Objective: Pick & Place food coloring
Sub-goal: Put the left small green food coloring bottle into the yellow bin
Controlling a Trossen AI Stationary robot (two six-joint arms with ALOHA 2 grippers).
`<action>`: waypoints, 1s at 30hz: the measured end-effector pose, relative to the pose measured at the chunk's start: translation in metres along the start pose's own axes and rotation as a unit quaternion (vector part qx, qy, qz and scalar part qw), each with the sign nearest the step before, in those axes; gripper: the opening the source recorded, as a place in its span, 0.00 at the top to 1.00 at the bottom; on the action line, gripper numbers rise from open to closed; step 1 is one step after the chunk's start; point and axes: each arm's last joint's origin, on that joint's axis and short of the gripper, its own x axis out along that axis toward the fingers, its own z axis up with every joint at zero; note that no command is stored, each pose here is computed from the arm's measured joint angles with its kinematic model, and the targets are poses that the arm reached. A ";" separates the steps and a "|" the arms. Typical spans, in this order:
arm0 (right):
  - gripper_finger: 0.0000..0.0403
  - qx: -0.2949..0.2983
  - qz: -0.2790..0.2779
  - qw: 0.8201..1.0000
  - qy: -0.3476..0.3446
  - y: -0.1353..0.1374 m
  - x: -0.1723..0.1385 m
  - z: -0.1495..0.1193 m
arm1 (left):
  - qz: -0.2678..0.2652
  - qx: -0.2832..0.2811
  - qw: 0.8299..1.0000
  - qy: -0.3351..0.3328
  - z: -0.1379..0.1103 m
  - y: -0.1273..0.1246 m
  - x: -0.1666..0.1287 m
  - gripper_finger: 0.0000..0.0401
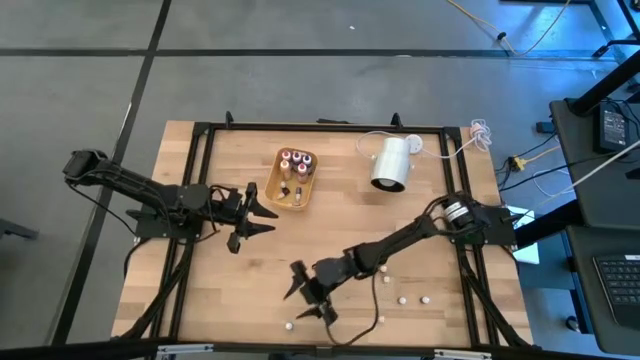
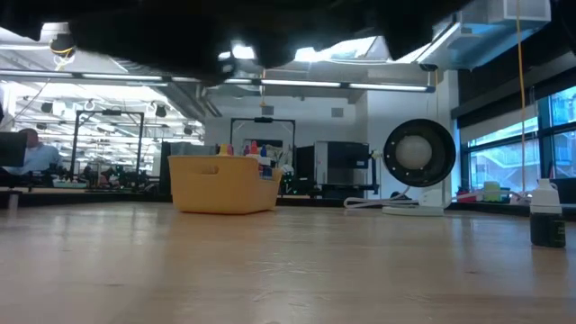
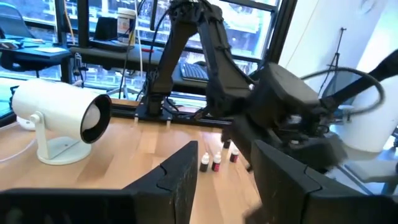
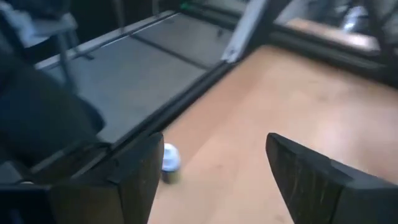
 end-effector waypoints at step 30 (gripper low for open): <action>0.72 0.003 0.110 0.993 0.040 0.002 0.068 -0.033 | 0.003 0.002 1.000 0.020 -0.004 0.001 0.000 0.64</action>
